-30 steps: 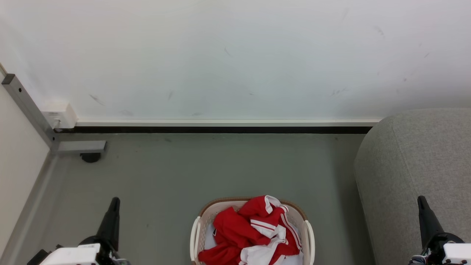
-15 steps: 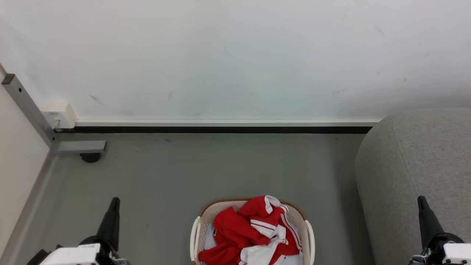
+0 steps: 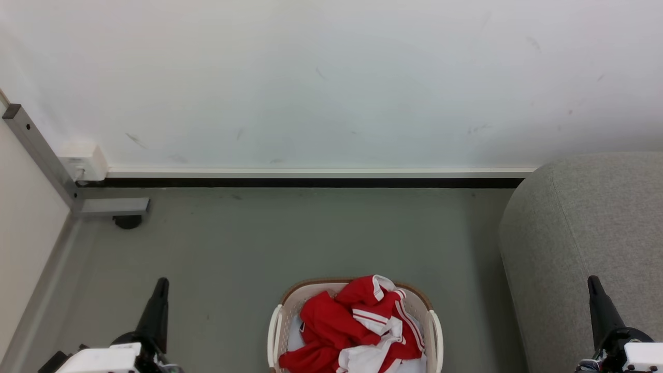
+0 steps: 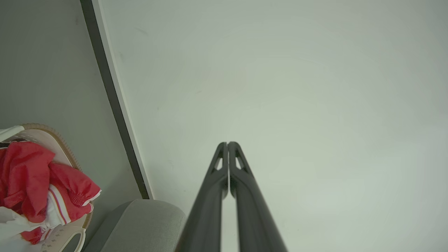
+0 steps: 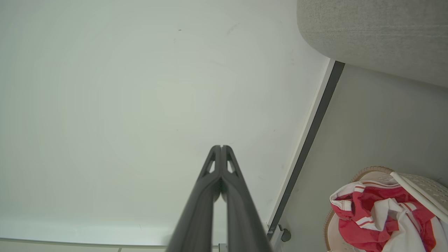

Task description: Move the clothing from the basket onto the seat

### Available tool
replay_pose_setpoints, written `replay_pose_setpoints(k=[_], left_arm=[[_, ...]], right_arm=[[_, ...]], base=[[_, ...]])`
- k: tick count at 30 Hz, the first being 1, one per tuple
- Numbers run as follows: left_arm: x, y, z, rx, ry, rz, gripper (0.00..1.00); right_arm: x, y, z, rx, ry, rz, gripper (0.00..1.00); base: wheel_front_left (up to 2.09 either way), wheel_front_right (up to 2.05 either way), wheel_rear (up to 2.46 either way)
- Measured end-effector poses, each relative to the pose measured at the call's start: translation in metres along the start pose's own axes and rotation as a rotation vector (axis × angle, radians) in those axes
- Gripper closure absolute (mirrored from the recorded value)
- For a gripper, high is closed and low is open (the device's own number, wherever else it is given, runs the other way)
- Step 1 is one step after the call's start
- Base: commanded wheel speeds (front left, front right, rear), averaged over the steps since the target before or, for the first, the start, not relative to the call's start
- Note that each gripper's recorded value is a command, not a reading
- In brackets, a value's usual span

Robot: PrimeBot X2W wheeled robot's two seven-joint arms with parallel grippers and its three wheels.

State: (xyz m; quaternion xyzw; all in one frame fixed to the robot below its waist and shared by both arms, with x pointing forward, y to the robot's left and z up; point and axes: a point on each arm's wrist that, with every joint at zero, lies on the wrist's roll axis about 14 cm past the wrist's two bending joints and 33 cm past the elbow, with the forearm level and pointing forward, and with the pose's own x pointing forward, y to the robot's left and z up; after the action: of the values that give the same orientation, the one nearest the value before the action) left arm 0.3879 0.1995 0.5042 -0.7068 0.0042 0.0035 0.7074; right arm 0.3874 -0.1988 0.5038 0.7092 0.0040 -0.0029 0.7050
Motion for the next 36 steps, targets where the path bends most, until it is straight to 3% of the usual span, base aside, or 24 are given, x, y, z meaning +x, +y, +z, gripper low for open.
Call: replay_pose_setpoints(k=[10,11,16,20,36], left_arm=[[0.0,0.0,0.0,0.0,0.0,0.0,1.0],[0.0,0.001,0.0,0.0,0.0,0.003,0.0],[-0.011,0.025,-0.004,-0.012,-0.001,0.076,0.0],[-0.011,0.026,-0.006,0.005,-0.004,0.08,0.0],[-0.01,0.024,-0.008,0.25,-0.012,0.082,0.0]], right_arm=[[0.0,0.0,0.0,0.0,0.0,0.0,1.0],[0.0,-0.001,0.0,0.001,0.0,-0.002,0.0],[-0.01,-0.024,-0.005,0.018,-0.001,-0.069,0.0],[-0.011,-0.024,-0.004,-0.018,-0.01,-0.072,0.0],[-0.009,-0.014,-0.012,-0.382,0.007,-0.045,0.0]], base=[[0.0,0.0,0.0],[0.0,0.0,0.0],[0.0,0.0,0.0],[0.0,0.0,0.0],[0.0,0.0,0.0]])
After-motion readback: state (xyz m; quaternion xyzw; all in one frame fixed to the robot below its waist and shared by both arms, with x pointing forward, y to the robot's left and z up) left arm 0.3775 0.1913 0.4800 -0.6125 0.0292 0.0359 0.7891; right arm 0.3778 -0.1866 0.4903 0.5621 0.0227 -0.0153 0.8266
